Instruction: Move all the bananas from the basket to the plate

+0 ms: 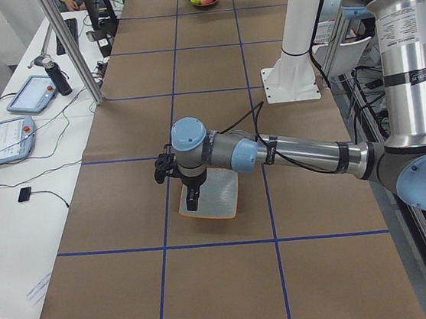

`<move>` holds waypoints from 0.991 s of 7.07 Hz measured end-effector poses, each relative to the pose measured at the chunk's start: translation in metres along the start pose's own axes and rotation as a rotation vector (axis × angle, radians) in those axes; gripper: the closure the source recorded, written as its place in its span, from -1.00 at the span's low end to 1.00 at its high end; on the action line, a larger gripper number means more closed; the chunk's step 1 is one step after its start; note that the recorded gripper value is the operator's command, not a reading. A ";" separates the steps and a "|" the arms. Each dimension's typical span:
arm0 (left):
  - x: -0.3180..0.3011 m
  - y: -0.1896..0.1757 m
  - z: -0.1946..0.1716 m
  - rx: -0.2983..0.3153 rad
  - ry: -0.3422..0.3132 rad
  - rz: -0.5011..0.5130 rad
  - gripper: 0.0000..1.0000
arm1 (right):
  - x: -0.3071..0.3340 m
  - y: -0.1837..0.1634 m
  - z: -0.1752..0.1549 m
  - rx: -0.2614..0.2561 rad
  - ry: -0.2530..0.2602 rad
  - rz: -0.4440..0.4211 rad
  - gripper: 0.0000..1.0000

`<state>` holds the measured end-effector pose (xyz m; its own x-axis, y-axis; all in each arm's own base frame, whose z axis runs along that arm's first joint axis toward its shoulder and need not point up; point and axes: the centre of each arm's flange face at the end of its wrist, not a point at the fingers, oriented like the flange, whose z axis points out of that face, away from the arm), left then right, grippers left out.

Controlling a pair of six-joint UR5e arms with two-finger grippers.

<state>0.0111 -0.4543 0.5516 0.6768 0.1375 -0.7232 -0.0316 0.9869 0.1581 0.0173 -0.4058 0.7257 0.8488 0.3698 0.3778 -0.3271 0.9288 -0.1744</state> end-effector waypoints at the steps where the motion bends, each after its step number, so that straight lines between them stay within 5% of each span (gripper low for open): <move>1: 0.000 0.000 0.000 0.001 0.000 0.000 -1.00 | 0.001 0.000 0.000 0.002 0.004 0.006 -0.32; 3: 0.000 0.000 0.000 0.000 0.000 0.000 -1.00 | 0.002 0.000 0.001 0.005 0.013 0.016 -0.13; 7: 0.000 0.001 -0.001 0.000 0.000 -0.001 -1.00 | 0.004 0.000 0.005 -0.001 0.018 0.020 -0.18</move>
<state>0.0104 -0.4535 0.5513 0.6771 0.1361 -0.7232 -0.0304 0.9871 0.1573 0.0186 -0.4040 0.7321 0.8497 0.3876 0.3575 -0.3432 0.9213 -0.1830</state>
